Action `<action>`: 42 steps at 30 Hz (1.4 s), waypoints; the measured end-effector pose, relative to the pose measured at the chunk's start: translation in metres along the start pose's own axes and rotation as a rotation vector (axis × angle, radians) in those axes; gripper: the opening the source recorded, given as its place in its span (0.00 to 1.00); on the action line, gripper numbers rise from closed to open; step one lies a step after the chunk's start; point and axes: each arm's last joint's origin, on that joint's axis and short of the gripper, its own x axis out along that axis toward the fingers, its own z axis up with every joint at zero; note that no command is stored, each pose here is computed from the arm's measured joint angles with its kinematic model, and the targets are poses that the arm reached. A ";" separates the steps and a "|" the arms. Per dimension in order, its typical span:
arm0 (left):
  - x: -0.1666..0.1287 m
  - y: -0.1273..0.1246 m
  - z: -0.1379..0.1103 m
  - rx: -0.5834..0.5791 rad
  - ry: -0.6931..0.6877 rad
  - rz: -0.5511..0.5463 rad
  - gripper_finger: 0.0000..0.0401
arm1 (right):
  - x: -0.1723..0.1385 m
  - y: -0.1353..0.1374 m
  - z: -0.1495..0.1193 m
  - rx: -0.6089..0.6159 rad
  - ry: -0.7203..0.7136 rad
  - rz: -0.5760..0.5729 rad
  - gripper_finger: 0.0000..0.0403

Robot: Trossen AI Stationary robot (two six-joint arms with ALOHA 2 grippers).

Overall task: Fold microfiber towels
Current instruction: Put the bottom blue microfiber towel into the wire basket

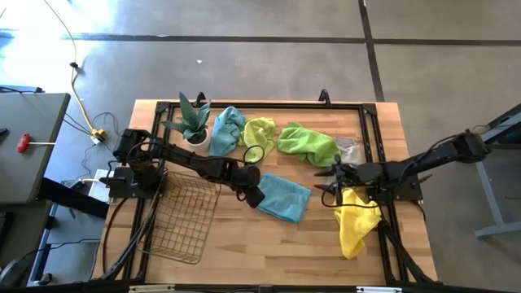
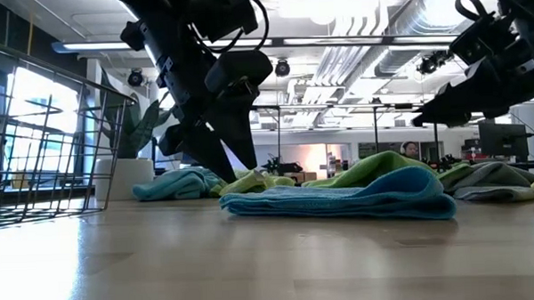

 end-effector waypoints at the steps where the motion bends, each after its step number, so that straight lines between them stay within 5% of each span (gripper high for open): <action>1: 0.000 0.000 0.000 0.001 0.000 0.000 0.51 | -0.001 0.000 0.000 -0.006 -0.003 -0.006 0.47; 18: 0.000 -0.001 0.000 -0.025 0.004 -0.007 0.51 | -0.019 -0.008 -0.003 -0.019 0.029 -0.100 0.47; 28: 0.000 -0.003 0.002 -0.013 -0.019 -0.027 0.51 | -0.020 -0.007 -0.006 0.137 0.063 -0.055 0.47; 42: 0.000 -0.008 0.003 -0.048 -0.056 -0.065 0.51 | -0.020 -0.007 -0.006 0.160 0.063 -0.054 0.47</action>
